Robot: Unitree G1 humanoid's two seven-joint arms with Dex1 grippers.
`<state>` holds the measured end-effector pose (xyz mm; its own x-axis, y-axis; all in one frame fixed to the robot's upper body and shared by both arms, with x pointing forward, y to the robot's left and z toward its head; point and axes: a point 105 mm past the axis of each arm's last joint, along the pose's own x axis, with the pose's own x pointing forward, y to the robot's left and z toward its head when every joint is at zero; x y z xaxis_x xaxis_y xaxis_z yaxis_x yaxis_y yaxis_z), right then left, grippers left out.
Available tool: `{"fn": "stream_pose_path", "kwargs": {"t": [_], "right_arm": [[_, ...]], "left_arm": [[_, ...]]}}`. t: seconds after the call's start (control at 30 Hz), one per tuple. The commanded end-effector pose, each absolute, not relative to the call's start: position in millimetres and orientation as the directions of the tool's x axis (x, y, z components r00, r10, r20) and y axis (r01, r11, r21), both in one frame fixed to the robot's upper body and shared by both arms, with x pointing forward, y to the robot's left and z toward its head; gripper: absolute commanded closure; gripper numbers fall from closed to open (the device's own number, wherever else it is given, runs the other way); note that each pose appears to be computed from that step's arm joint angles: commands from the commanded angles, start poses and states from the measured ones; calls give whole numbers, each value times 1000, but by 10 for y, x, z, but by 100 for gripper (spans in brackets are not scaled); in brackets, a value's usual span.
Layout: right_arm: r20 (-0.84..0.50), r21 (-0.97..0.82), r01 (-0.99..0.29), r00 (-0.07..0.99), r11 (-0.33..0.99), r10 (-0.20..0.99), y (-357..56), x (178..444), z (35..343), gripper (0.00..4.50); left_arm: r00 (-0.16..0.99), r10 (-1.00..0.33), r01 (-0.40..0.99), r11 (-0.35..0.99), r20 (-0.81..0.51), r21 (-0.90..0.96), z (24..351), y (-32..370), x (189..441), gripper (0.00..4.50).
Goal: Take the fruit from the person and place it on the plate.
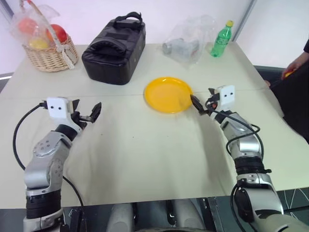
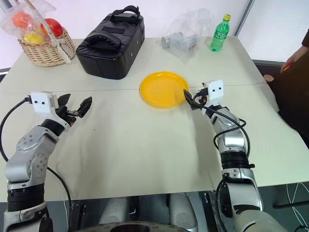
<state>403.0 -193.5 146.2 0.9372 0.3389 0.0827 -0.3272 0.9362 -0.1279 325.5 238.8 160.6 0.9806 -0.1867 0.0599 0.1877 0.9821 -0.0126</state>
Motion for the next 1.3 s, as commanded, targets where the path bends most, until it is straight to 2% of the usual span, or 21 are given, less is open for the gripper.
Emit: {"fn": "stream_pose_path", "kwargs": {"t": [0.03, 1.3], "right_arm": [[142, -148, -298, 937, 943, 319, -2025, 4034, 1628, 2], [119, -150, -285, 945, 947, 303, -2061, 4041, 1526, 2]], "left_arm": [[978, -178, 177, 984, 110, 17, 1747, 2444, 3246, 0], [980, -154, 152, 988, 124, 28, 1733, 2430, 3272, 0]]}}
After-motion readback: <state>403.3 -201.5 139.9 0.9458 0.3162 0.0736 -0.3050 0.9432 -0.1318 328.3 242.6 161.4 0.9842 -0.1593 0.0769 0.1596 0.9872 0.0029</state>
